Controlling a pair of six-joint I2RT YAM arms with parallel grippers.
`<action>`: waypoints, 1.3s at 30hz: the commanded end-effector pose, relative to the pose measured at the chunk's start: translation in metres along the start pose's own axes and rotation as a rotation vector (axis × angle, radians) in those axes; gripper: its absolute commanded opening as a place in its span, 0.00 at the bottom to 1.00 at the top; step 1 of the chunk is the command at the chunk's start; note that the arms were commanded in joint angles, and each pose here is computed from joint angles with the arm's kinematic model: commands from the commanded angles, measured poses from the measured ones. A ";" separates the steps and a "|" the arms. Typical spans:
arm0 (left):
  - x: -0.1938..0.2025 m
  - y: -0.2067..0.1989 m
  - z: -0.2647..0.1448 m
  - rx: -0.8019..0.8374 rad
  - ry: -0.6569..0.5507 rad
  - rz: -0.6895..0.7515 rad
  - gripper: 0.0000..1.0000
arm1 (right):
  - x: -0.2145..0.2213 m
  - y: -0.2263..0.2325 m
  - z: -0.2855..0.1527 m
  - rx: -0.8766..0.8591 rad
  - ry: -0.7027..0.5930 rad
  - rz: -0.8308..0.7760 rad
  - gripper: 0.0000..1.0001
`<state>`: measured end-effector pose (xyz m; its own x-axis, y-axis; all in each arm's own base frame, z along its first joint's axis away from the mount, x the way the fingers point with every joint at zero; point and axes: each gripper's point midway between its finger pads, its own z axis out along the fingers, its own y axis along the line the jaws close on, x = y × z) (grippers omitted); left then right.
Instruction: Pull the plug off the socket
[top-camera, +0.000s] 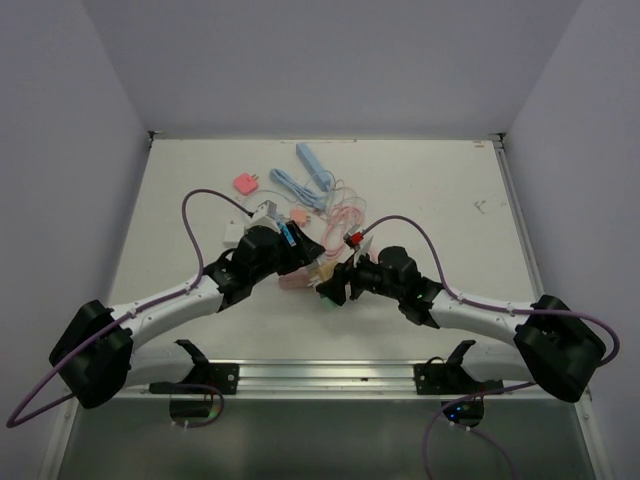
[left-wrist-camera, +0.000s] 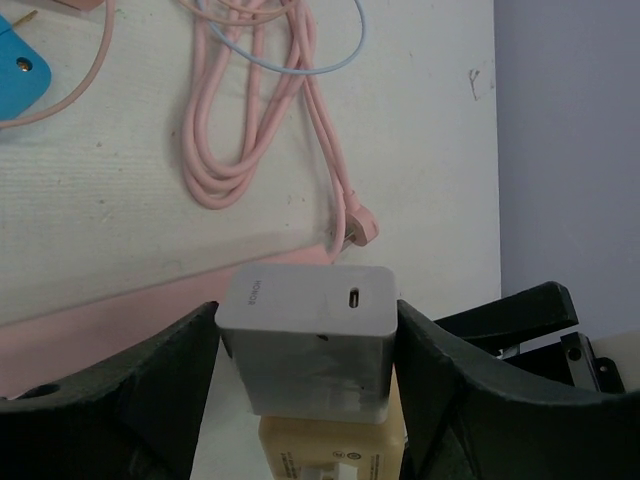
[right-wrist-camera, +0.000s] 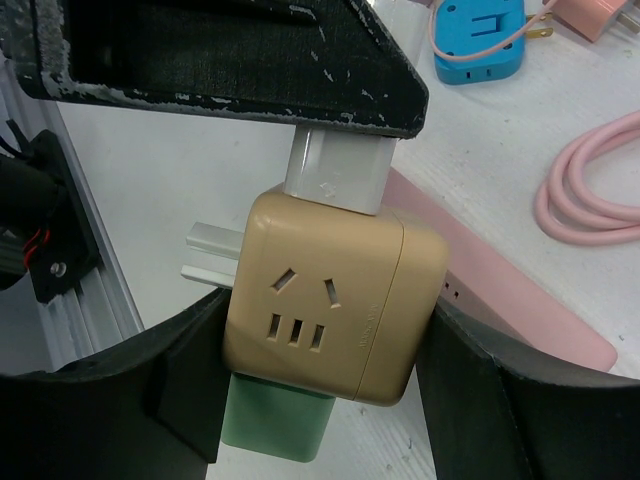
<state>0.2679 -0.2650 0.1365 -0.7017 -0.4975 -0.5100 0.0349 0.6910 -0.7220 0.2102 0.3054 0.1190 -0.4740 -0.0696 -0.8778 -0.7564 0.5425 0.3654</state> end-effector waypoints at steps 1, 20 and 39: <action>-0.016 -0.016 0.002 0.042 -0.072 -0.020 0.69 | -0.048 0.016 0.001 -0.054 -0.176 -0.029 0.00; -0.100 -0.008 -0.024 -0.055 -0.457 -0.044 0.05 | -0.013 0.024 0.016 -0.154 -0.029 -0.045 0.00; -0.213 0.000 -0.065 -0.108 -0.726 -0.112 0.00 | -0.003 0.034 0.023 -0.214 0.030 -0.059 0.00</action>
<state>0.3629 -0.1398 0.2364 -0.1804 -0.7428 -0.6448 -0.1317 0.6679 -0.7325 0.1998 0.3358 0.1102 -0.4823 -0.1407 -0.8646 -0.8235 0.4095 0.3927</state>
